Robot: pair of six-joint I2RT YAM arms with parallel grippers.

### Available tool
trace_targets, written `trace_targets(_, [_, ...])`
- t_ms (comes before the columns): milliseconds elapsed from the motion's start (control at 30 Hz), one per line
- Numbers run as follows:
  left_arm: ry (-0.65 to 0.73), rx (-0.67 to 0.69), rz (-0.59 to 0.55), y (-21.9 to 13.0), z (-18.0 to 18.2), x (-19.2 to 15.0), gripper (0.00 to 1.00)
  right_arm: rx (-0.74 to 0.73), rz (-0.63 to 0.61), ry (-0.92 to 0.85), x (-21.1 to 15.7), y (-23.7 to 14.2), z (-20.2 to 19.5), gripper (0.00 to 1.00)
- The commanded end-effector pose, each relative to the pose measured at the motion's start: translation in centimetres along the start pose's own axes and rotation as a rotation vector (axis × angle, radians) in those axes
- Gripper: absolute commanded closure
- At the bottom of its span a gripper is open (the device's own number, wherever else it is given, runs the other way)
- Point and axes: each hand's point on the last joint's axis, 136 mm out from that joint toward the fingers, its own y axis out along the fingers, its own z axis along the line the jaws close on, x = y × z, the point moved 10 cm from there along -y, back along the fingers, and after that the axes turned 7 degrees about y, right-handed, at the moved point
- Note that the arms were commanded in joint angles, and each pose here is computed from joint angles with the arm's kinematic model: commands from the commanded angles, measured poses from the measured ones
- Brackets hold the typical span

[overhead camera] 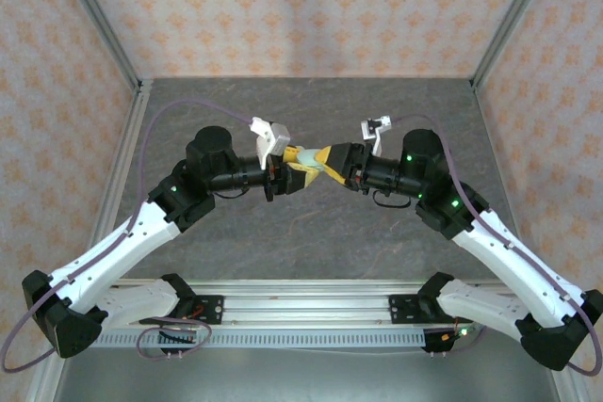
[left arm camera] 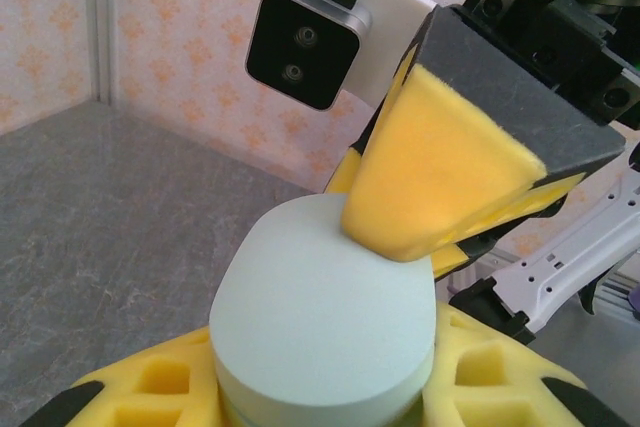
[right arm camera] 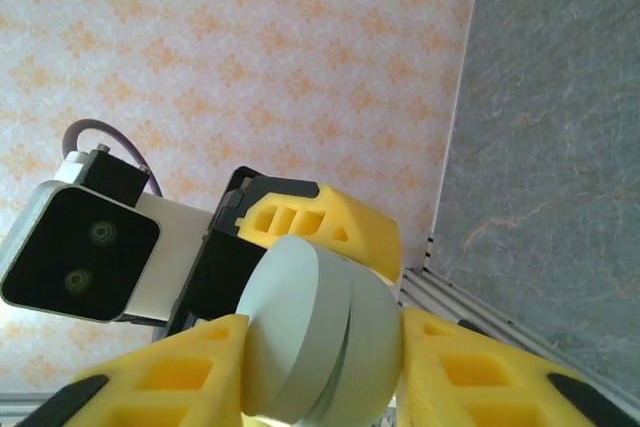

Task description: Insert the wireless bluetooth earbuds into the charging case

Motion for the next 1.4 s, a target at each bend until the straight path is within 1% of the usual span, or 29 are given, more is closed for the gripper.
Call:
trace_targets(0, [-0.002, -0.004, -0.026, -0.1, -0.3, 0.7, 0.63, 0.072, 0.018, -0.031, -0.3, 0.0, 1.1, 0.72])
trace_targets(133, [0.005, -0.008, -0.028, -0.3, -0.5, 0.7, 0.58, 0.073, 0.007, -0.022, -0.2, 0.0, 1.1, 0.77])
trace_targets(233, [0.017, -0.003, -0.026, -0.6, -0.7, 0.7, 0.5, 0.078, -0.002, -0.02, -0.1, -0.1, 1.1, 0.78])
trace_targets(300, [0.028, 0.015, -0.022, -0.9, -0.8, 0.7, 0.42, 0.078, -0.014, -0.021, -0.1, -0.2, 1.1, 0.78])
trace_targets(367, [0.044, 0.054, -0.013, -1.5, -0.9, 0.7, 0.32, 0.072, -0.036, -0.019, 0.0, -0.4, 1.1, 0.79])
trace_targets(467, [0.068, 0.126, 0.003, -2.7, -1.1, 0.5, 0.0, 0.033, -0.087, -0.014, 0.3, -0.7, 0.5, 0.81])
trace_targets(567, [0.089, 0.195, 0.024, -4.2, -1.5, 0.4, 0.0, -0.022, -0.121, 0.007, 0.9, -0.8, -0.5, 0.82])
trace_targets(733, [0.095, 0.327, 0.074, -6.5, -1.8, -0.4, 0.0, -0.065, -0.153, 0.015, 1.9, -0.4, -1.8, 0.82])
trace_targets(833, [0.075, 0.451, 0.123, -7.6, -1.4, -1.2, 0.0, -0.13, -0.174, -0.006, 2.6, 0.3, -3.5, 0.82])
trace_targets(1000, [-0.012, 0.607, 0.22, -8.3, -0.4, -2.9, 0.0, -0.227, -0.17, -0.02, 4.2, 3.0, -7.6, 0.82])
trace_targets(1100, [-0.075, 0.703, 0.281, -8.5, 0.4, -4.1, 0.0, -0.245, -0.159, -0.017, 5.3, 4.8, -10.1, 0.82])
trace_targets(1167, [-0.109, 0.753, 0.312, -8.6, 0.9, -5.1, 0.0, -0.26, -0.149, 0.022, 6.1, 6.4, -12.4, 0.81])
trace_targets(1367, [-0.207, 0.816, 0.33, -8.6, 1.7, -8.1, 0.0, -0.277, -0.105, 0.088, 7.4, 10.0, -18.1, 0.82])
